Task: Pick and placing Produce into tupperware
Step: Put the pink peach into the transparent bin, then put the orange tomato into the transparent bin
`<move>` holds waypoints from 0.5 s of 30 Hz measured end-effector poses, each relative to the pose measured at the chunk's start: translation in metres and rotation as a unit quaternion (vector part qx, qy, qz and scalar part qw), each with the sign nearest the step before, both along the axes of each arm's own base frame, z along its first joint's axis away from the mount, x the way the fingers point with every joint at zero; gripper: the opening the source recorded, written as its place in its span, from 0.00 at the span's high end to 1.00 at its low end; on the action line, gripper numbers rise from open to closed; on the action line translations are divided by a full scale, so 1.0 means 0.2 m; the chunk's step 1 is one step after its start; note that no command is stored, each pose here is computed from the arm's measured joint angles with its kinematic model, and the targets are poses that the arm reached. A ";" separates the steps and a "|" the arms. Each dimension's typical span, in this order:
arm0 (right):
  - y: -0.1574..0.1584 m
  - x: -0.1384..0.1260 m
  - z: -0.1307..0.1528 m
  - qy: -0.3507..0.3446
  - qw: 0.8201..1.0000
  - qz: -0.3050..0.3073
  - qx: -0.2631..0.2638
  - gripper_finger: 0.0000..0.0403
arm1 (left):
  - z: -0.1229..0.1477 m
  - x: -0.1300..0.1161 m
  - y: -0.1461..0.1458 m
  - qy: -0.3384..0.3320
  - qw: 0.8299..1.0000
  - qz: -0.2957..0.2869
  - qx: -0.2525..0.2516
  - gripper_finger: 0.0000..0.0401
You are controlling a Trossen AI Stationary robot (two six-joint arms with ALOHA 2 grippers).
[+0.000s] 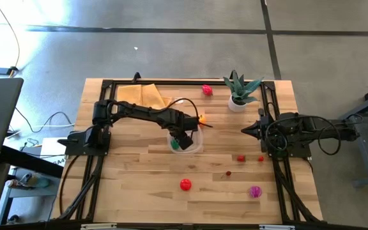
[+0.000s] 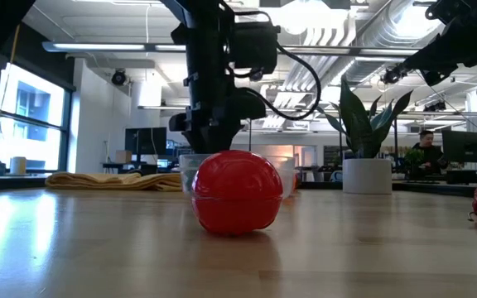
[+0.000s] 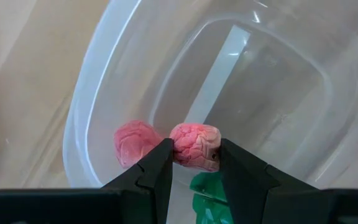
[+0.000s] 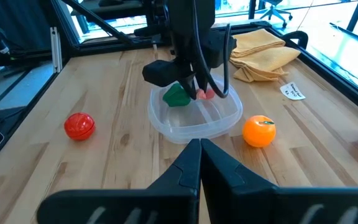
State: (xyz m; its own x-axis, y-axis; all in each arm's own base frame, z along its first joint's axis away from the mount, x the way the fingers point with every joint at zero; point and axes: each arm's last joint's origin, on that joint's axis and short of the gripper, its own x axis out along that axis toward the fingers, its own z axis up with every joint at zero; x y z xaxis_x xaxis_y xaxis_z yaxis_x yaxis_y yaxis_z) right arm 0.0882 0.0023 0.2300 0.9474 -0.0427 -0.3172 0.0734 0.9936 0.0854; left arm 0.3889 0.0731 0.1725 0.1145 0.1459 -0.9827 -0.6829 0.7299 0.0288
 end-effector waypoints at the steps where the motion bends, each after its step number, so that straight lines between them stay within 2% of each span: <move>1: 0.00 0.00 0.00 0.000 1.000 0.000 0.000 1.00 | 0.00 0.00 0.00 0.001 1.000 0.000 0.000 0.72; 4: 0.00 0.00 0.00 0.000 1.000 0.000 0.000 1.00 | 0.00 0.00 0.00 0.000 1.000 -0.002 0.000 0.70; 11: 0.00 0.00 0.00 0.000 1.000 0.000 0.000 1.00 | 0.00 0.00 0.00 0.009 1.000 -0.020 0.011 0.54; 15: 0.00 0.00 0.00 0.000 1.000 0.000 0.000 1.00 | 0.00 -0.01 0.00 0.010 1.000 -0.020 0.011 0.50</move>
